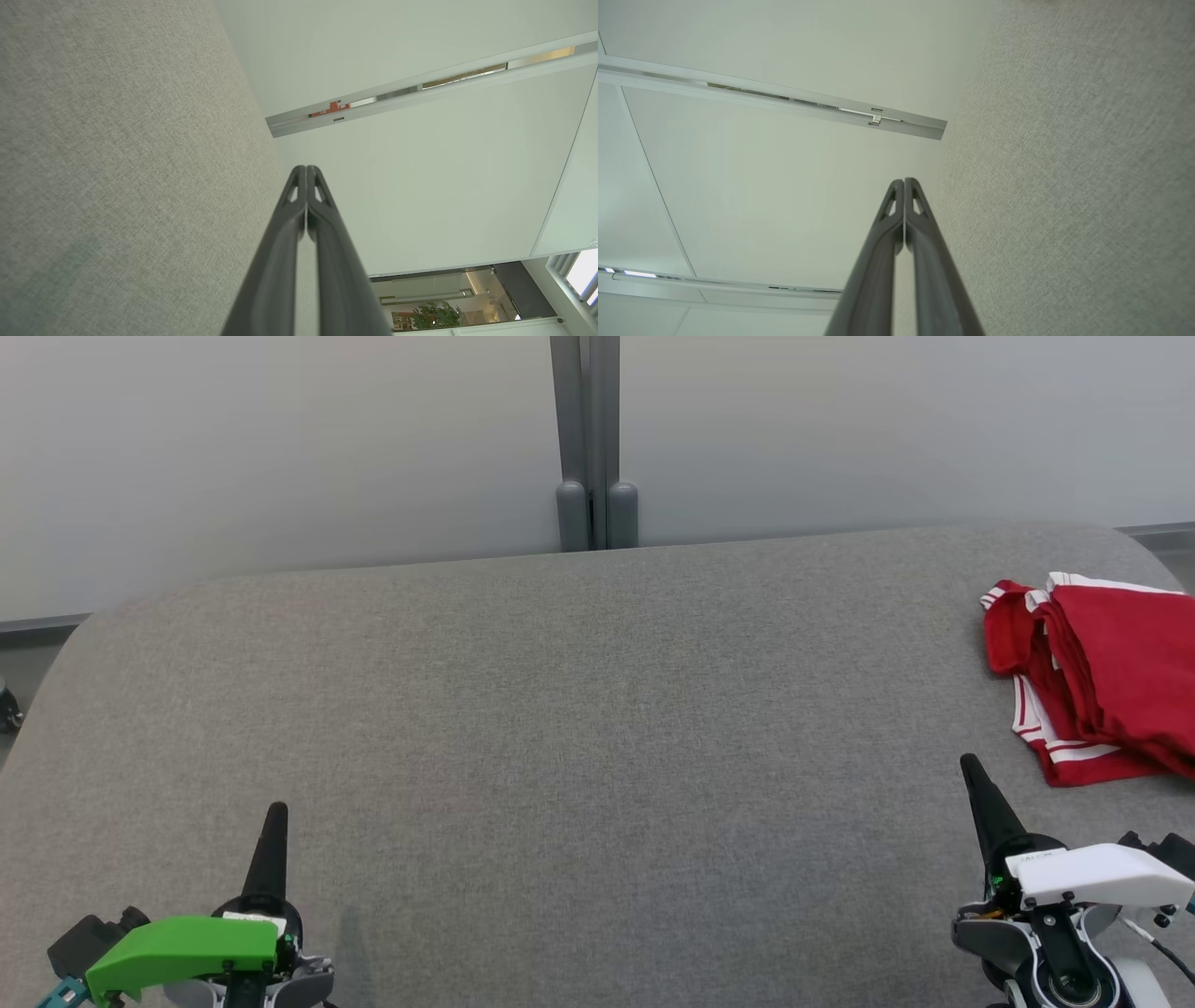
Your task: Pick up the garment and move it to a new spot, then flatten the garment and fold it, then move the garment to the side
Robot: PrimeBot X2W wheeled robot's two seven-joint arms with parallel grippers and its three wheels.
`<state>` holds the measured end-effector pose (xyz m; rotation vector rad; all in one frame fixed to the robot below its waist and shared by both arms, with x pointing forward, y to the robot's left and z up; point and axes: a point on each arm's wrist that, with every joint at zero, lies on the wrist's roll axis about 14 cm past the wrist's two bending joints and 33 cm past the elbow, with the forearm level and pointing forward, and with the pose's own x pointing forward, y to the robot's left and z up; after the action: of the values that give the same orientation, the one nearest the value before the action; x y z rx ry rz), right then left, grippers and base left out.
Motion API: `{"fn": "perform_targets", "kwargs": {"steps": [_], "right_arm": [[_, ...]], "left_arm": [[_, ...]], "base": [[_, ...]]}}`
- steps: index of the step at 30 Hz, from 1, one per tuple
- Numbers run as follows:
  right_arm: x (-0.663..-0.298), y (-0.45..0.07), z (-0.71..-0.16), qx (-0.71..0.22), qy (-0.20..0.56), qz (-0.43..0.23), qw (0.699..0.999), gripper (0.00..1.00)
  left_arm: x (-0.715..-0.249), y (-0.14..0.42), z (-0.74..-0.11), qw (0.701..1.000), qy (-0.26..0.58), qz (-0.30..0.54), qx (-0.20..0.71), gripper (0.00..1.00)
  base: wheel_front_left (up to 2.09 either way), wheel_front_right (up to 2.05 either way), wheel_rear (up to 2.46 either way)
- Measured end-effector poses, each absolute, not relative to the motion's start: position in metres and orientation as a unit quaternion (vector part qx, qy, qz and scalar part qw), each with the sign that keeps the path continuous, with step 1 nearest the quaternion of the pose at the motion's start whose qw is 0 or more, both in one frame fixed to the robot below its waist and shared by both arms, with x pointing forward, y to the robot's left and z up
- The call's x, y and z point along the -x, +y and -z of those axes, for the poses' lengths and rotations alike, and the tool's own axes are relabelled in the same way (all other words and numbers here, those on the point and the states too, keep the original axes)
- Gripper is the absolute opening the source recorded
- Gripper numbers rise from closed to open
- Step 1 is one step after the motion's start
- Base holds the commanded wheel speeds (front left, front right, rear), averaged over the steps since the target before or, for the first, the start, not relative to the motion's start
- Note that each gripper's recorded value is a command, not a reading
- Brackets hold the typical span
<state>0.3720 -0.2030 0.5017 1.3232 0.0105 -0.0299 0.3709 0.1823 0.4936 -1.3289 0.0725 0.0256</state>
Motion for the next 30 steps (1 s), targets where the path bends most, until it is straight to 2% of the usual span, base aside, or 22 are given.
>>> {"fn": "perform_targets", "kwargs": {"steps": [30], "right_arm": [[-0.386,-0.201,-0.504,-0.698,0.003,0.005,0.716,0.0]], "left_arm": [[-0.385,0.197,-0.502,0.716,0.009,-0.006,0.698,0.0]], "base": [[0.0,0.0,0.0]]}}
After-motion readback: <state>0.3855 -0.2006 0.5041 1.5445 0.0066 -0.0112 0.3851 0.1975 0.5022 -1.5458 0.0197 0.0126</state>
